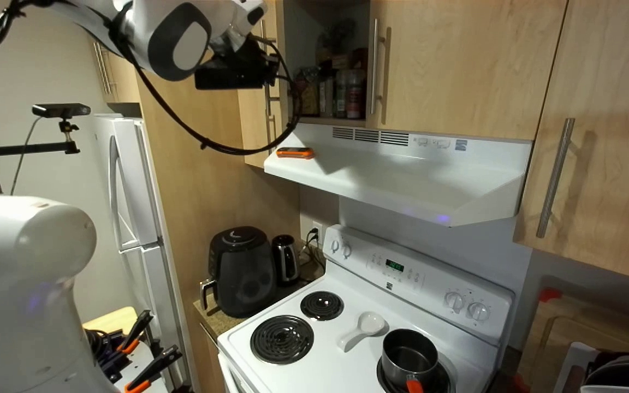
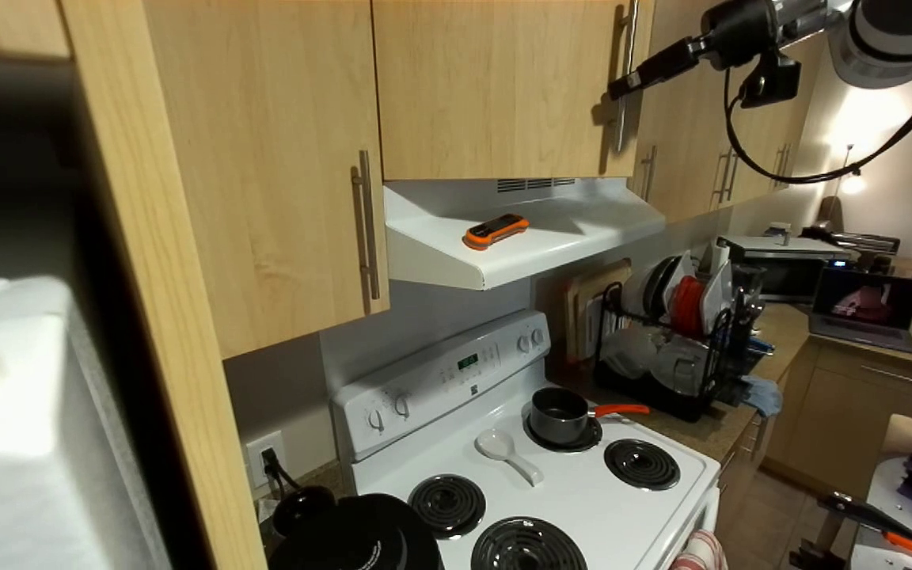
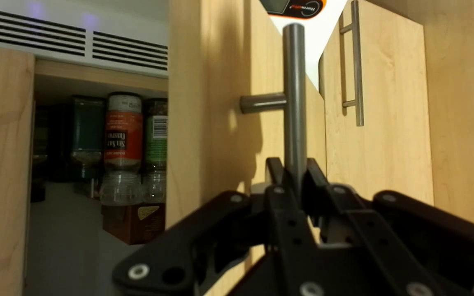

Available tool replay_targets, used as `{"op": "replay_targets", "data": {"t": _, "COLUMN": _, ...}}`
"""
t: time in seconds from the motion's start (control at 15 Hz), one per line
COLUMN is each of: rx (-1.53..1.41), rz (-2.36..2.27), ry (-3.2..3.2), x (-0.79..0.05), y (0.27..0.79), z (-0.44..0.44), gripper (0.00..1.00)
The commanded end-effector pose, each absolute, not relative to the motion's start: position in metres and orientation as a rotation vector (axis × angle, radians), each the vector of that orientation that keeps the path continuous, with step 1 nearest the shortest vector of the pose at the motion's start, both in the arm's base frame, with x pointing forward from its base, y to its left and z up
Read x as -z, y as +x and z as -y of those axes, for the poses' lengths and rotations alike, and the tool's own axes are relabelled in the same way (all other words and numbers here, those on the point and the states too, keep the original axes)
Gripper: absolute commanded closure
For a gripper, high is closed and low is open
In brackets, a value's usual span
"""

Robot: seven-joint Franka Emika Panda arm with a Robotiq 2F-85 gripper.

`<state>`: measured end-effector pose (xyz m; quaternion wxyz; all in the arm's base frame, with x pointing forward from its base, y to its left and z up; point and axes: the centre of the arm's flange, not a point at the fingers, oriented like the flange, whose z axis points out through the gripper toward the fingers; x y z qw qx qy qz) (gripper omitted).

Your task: Open the left cabinet door

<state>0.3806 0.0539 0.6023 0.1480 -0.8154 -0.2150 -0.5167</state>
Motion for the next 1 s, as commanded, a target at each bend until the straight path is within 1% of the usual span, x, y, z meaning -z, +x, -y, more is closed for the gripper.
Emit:
{"op": "replay_targets", "data": {"t": 0.0, "rx": 1.477, "rz": 0.711, "ry": -2.35, "x": -0.61, "y": 0.342, "z": -0.127, "gripper": 0.96}}
{"op": "replay_targets", "data": {"t": 0.93, "rx": 1.655, "rz": 0.549, "ry": -2.47, "x": -0.609, "y": 0.292, "z": -0.231, "gripper": 0.96}}
